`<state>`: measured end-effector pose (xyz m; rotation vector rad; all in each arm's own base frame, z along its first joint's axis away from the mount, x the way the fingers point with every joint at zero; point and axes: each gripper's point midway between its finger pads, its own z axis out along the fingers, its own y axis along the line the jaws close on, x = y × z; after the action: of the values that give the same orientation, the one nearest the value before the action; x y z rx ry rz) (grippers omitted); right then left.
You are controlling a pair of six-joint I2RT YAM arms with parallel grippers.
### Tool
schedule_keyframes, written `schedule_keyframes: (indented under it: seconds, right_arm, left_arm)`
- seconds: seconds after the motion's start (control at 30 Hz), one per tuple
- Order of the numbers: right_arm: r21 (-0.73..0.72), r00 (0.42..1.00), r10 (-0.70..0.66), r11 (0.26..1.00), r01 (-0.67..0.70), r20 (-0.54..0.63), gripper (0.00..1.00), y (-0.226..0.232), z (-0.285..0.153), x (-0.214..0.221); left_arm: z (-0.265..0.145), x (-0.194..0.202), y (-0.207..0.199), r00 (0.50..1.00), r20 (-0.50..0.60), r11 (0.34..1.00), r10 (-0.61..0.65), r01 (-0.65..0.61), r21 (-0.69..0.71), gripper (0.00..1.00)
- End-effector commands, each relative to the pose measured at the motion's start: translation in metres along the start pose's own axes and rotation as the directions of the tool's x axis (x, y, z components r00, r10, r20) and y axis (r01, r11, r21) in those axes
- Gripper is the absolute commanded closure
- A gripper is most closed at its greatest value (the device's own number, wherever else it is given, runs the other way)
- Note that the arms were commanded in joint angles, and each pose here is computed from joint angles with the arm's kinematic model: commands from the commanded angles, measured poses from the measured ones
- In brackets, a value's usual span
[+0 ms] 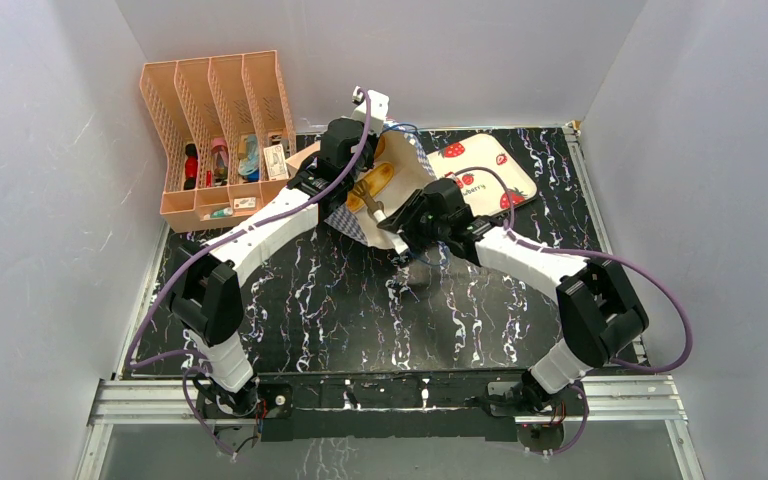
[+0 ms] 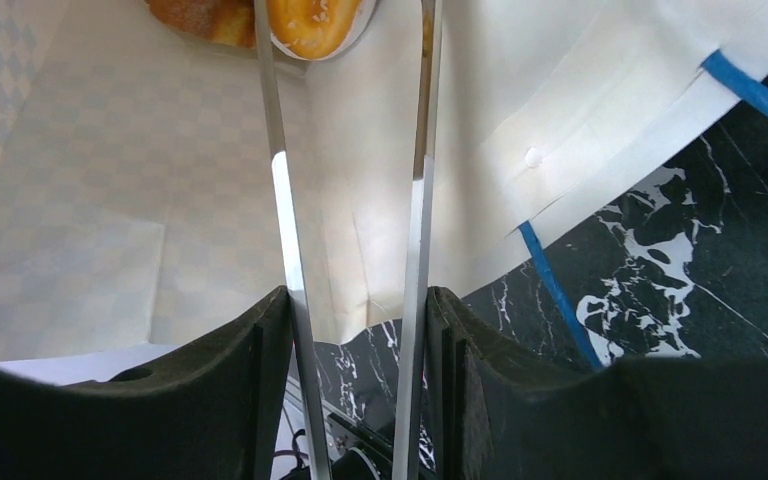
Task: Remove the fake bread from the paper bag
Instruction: Take out the fake bread from the paper bag.
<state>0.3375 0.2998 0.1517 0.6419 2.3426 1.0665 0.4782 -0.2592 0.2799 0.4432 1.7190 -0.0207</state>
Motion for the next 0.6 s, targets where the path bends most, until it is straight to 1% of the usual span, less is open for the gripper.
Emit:
schedule_keyframes:
  seconds: [0.0,0.27,0.57]
  right_arm:
    - [-0.113,0.999,0.021,0.994,-0.015,0.047,0.84,0.024,-0.011,-0.012]
    - [-0.121,0.999,0.032,0.992,-0.027,0.038,0.82,0.021,-0.010,-0.011]
    - [-0.135,0.999,0.023,0.991,-0.016,0.045,0.80,0.023,-0.025,-0.011]
  left_arm:
    - [-0.022,-0.040,0.013,0.996,0.086,1.000,-0.025,0.026,-0.013,1.00]
    - [-0.022,-0.036,0.010,0.997,0.078,1.000,-0.025,0.025,-0.002,1.00]
    - [-0.021,-0.034,0.012,0.997,0.077,1.000,-0.019,0.020,-0.012,1.00]
